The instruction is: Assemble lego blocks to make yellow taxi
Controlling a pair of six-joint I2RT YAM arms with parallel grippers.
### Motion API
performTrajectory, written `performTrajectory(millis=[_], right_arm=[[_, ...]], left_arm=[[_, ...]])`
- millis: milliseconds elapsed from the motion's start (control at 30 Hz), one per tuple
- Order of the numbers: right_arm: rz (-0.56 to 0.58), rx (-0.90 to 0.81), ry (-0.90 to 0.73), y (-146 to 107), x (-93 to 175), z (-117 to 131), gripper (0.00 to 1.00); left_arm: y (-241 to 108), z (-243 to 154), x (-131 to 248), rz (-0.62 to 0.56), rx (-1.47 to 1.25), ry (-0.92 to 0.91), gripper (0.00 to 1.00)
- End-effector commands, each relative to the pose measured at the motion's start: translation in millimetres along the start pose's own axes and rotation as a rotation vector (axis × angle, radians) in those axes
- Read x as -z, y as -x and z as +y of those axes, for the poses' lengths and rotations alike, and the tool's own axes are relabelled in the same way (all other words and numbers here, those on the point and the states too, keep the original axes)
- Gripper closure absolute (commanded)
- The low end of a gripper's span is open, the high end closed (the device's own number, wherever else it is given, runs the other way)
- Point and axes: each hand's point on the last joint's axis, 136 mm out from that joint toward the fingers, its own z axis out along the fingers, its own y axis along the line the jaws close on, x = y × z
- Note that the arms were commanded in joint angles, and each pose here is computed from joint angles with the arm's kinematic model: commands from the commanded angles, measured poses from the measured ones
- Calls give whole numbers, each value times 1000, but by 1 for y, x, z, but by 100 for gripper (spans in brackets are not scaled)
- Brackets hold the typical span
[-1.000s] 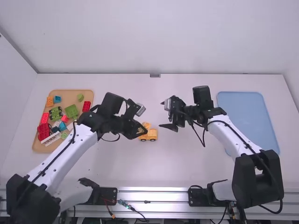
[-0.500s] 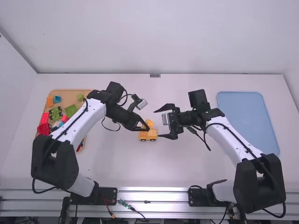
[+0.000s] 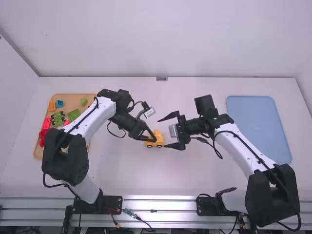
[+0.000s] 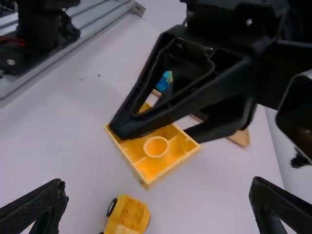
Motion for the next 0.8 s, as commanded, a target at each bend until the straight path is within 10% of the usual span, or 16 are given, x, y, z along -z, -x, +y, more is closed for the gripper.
performTrajectory(millis=[0,367,767], right_arm=[[-49,69,4,14,1,3,1],[-53,114,49,25,-10,8,4],[-38,98,66,27,-11,9,34]], left_arm=[[2,-3,-1,-28,-24,-36,98],[-10,-5,-16,-14,-11,-79,98],[-13,-12,-13,-3,-36,-91,98]])
